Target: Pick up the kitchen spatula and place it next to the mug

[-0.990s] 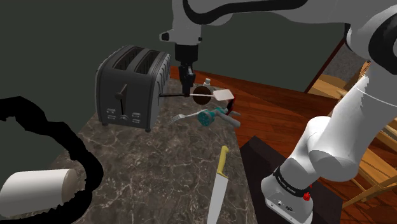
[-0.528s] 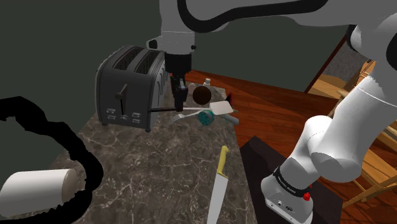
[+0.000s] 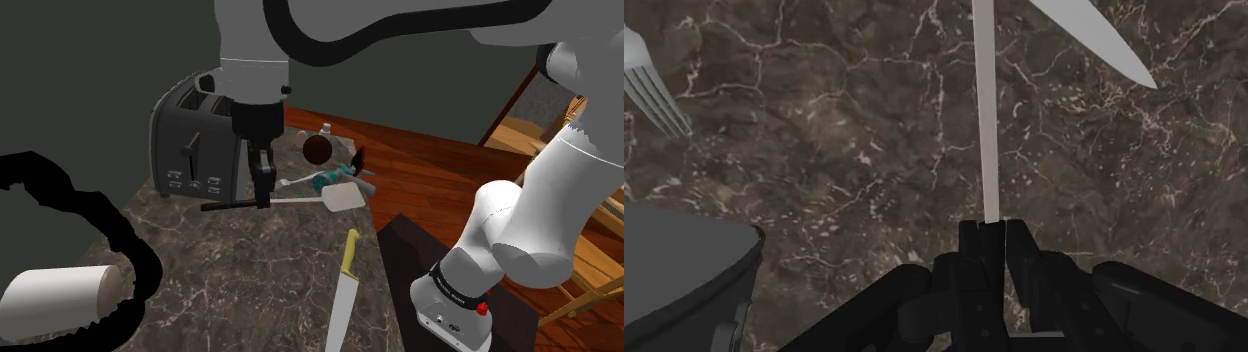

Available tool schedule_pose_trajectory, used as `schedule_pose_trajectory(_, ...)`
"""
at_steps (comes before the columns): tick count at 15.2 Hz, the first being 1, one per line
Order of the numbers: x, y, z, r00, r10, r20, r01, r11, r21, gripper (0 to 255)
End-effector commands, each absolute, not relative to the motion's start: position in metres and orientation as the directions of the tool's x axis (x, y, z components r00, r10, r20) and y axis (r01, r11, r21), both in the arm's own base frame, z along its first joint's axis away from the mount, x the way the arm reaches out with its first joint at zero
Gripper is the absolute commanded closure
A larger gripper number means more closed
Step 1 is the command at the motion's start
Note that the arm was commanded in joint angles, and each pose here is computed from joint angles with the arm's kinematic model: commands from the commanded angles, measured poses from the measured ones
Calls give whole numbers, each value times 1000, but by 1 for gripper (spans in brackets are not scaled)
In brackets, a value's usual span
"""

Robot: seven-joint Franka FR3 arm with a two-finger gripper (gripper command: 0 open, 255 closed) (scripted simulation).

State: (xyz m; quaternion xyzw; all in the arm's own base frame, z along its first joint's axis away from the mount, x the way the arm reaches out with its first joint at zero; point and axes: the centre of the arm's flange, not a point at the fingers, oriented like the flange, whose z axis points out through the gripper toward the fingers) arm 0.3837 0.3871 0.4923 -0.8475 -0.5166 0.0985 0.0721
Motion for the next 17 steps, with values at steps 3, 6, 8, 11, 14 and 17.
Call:
schedule_pose_trajectory(3,351,433,491,448,889,-92,861,-457,-224,255)
schedule_pose_trajectory(6,329,466,491,448,889,-92,861,-457,-224,255)
schedule_pose_trajectory(8,315,488,491,448,889,-92,861,-457,-224,255)
schedule_pose_trajectory(11,293,520,491,448,889,-92,861,-457,-224,255)
schedule_pose_trajectory(14,271,553,491,448,889,-92,861,-457,-224,255)
schedule_pose_trajectory(17,244,594,491,448,889,-92,861,-457,-224,255)
